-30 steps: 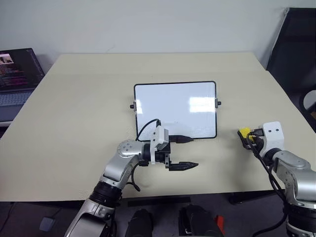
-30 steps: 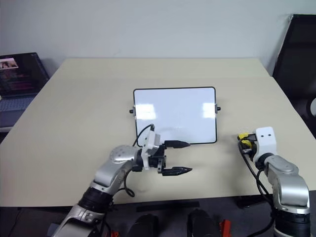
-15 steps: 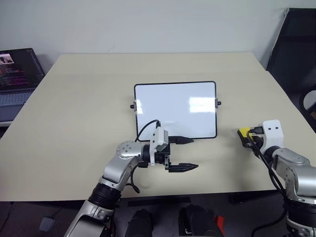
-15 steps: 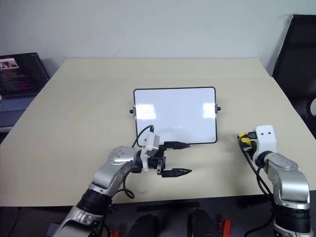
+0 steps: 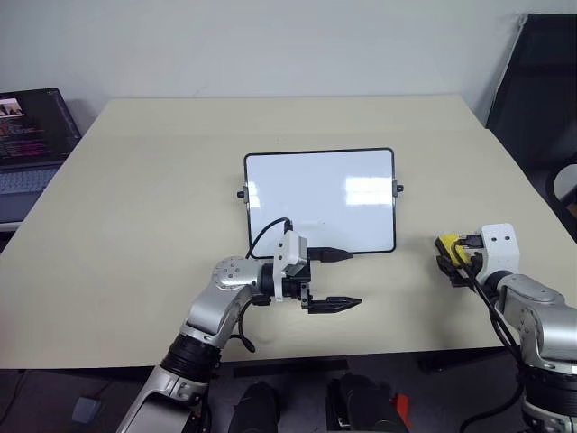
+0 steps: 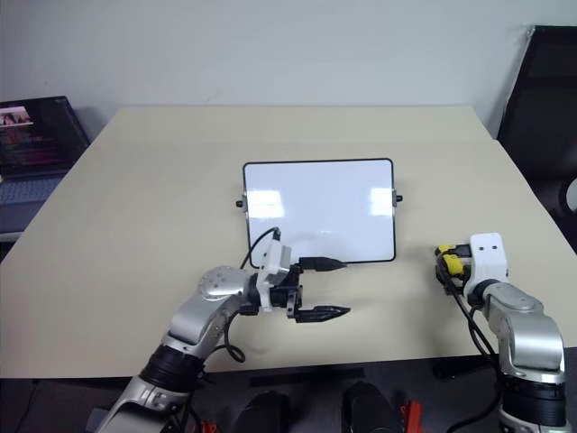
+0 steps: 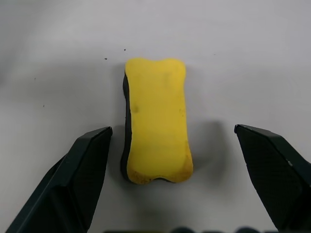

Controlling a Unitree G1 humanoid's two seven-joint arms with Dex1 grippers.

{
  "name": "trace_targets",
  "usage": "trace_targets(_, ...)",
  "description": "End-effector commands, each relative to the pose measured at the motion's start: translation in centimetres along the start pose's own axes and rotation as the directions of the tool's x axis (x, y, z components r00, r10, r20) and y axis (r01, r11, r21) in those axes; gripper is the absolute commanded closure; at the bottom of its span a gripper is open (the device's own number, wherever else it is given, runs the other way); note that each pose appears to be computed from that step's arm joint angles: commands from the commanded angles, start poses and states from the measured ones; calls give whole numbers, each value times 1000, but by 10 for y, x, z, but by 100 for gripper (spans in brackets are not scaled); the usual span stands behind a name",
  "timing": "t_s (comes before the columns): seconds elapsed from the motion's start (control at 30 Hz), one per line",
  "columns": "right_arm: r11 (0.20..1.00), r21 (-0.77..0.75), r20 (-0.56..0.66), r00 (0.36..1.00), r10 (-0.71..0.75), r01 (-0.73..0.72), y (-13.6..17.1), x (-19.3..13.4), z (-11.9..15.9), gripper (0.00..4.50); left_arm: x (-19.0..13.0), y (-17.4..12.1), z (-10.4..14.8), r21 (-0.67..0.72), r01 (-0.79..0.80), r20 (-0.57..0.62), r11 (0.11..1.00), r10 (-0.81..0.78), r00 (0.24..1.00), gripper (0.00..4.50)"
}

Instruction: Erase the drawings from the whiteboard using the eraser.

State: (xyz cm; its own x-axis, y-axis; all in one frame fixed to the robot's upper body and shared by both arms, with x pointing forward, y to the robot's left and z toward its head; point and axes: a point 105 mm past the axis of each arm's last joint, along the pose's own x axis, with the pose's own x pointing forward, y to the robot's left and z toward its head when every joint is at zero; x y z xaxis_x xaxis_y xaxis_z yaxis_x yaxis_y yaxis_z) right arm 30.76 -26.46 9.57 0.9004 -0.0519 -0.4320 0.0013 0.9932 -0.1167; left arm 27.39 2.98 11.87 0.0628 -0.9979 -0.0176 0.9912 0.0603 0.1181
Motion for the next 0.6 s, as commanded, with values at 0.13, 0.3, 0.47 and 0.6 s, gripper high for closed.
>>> trace_targets(0.13,992,127,177,984,-20,-3,7,-25,21,5,-19,11,11,32,-190,26,981,189,982,0)
trace_targets(0.3,987,150,292,956,12,-58,31,-47,16,5,-36,18,9,-10,-474,62,881,473,879,0)
trace_targets(0.47,997,58,408,913,17,-45,41,-64,17,5,-56,16,0,3,-677,49,736,676,735,0)
trace_targets(0.6,1000,0,466,885,17,-19,49,-76,8,5,-75,9,-10,8,-793,27,609,792,609,0)
